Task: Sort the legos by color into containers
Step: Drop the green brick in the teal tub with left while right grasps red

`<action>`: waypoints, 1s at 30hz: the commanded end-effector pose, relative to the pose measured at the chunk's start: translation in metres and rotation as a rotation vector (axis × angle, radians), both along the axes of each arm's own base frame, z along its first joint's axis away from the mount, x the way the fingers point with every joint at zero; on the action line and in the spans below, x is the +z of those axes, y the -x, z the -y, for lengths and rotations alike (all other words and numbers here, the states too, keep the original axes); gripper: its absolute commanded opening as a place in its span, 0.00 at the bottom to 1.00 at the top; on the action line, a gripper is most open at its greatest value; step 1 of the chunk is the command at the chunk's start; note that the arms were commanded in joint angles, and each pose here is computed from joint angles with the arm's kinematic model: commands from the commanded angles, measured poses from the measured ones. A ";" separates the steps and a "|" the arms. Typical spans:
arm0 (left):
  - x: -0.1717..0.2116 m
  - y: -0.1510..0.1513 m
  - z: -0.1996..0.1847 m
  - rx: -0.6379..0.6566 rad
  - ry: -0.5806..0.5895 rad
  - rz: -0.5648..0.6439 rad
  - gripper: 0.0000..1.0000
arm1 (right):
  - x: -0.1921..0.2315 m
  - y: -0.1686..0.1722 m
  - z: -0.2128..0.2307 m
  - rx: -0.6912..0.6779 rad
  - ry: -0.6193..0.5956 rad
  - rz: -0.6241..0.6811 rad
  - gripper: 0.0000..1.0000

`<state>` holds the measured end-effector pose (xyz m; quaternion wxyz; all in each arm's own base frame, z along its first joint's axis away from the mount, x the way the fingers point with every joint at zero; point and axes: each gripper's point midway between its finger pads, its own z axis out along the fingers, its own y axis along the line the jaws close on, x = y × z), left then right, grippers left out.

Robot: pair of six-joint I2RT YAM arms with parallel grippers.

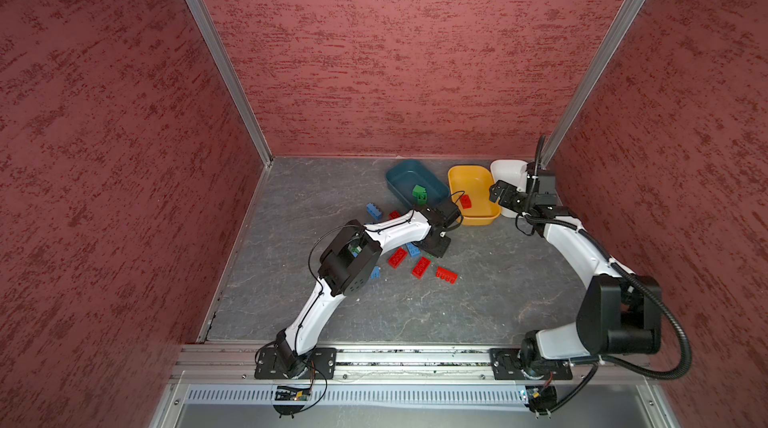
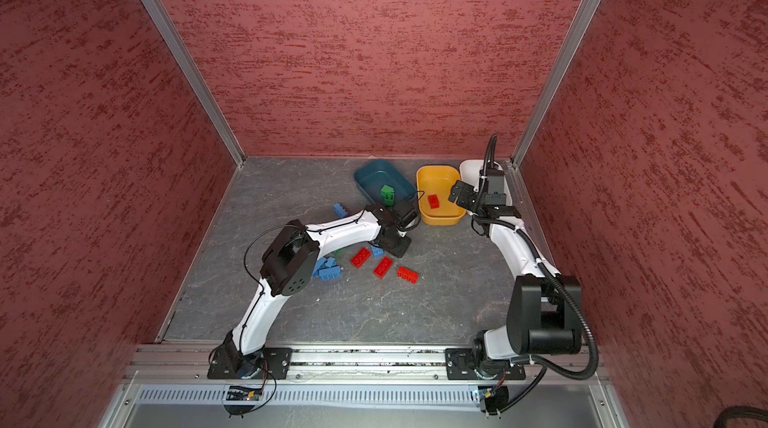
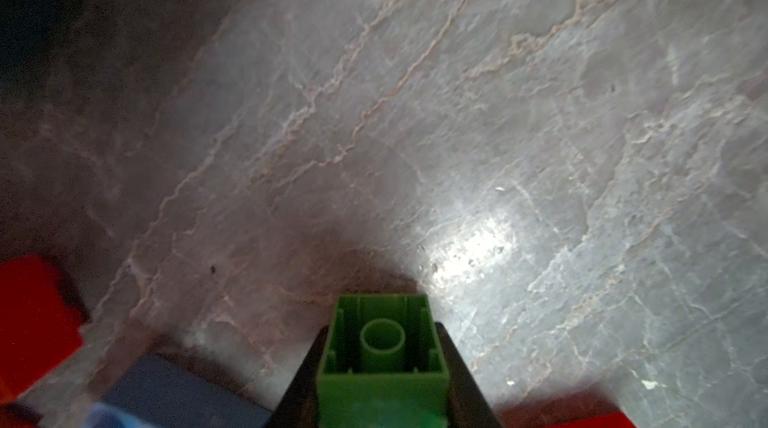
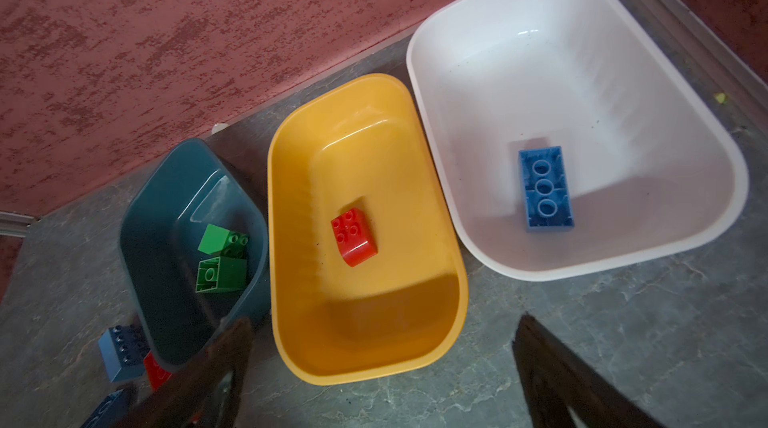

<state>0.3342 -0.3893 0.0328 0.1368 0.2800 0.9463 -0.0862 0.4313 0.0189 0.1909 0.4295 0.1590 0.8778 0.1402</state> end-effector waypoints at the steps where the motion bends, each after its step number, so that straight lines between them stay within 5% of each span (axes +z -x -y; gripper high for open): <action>1: 0.062 -0.034 0.007 0.044 0.157 0.130 0.14 | 0.006 0.009 -0.009 0.020 0.016 -0.005 0.99; 11: 0.122 -0.160 -0.033 0.303 0.342 0.327 0.14 | -0.030 0.044 -0.063 0.154 -0.008 -0.121 0.99; 23: 0.103 -0.252 -0.055 0.460 0.406 0.406 0.23 | -0.087 0.087 -0.132 0.324 -0.036 -0.296 0.99; 30: 0.110 -0.257 -0.053 0.489 0.430 0.389 0.69 | -0.102 0.117 -0.160 0.433 -0.035 -0.360 0.99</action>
